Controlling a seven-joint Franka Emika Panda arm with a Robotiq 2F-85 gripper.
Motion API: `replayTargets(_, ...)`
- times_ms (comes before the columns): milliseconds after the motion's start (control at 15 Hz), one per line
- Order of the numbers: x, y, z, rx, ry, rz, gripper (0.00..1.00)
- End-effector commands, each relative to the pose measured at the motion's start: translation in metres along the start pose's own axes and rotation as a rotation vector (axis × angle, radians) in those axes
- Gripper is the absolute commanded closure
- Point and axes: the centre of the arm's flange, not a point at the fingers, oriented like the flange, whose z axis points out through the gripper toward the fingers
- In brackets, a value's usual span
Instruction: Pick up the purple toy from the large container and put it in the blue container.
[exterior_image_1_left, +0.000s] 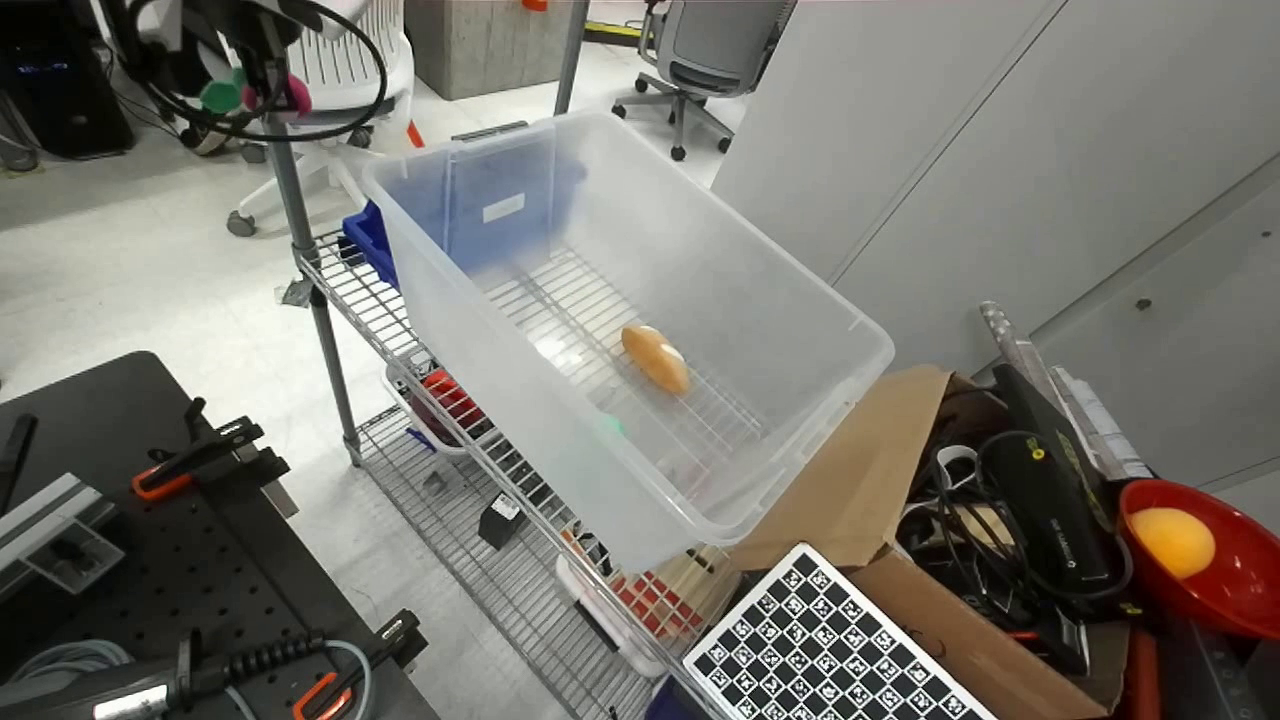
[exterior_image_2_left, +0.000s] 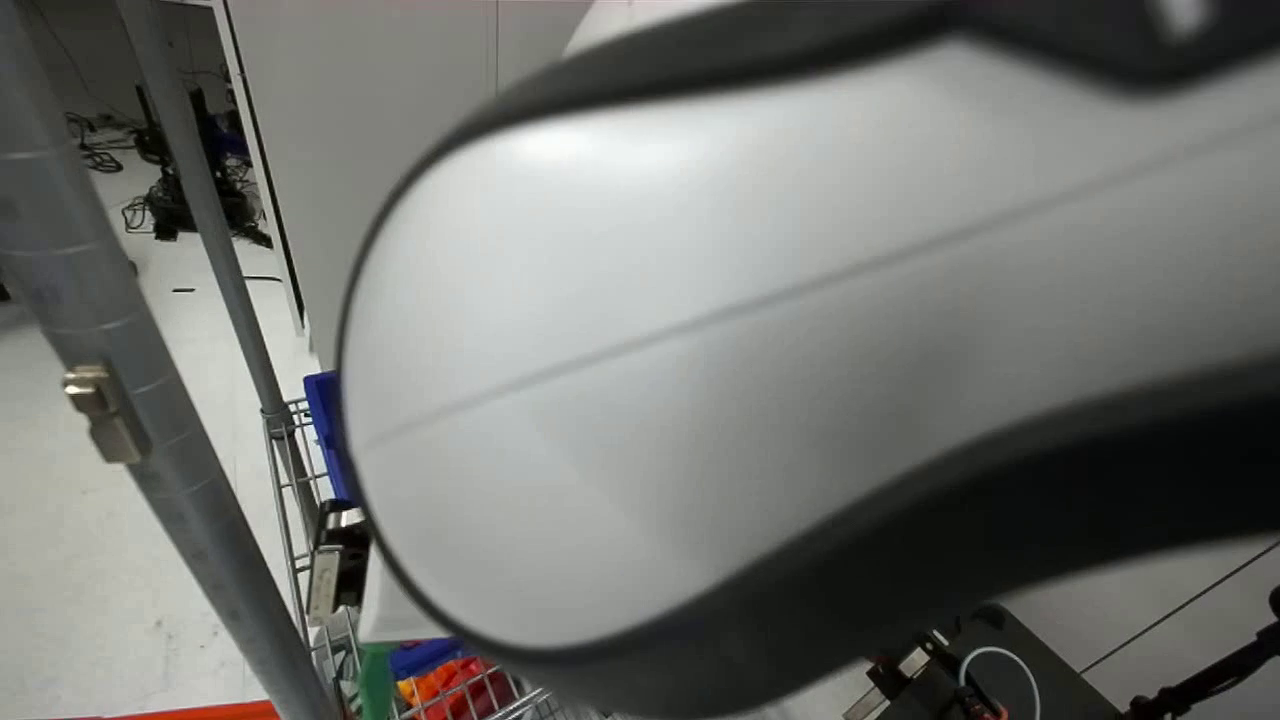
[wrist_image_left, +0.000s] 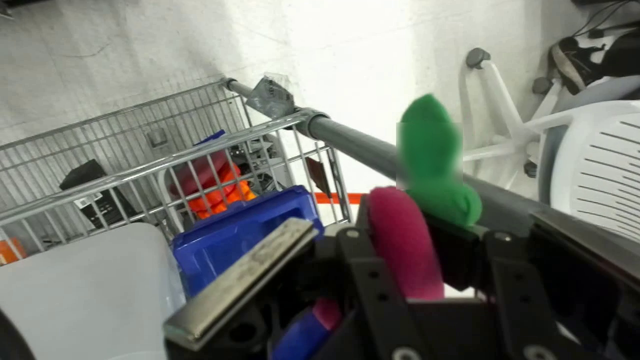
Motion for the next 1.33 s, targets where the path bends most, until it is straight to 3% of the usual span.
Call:
replayTargets(0,0.006,0.003,0.027,-0.125,0.048,-0.018,0.97)
replayTargets(267,0.010,0.003,0.058,-0.220,0.100,-0.074,0.97)
replayTargets(667,0.021,-0.021,0.082,-0.249,0.267,-0.166,0.97)
replayTargets(800,0.031,-0.024,0.092,-0.260,0.291,-0.180,0.97)
replayTargets(1267,0.046,-0.019,0.135,-0.417,0.349,-0.279,0.97)
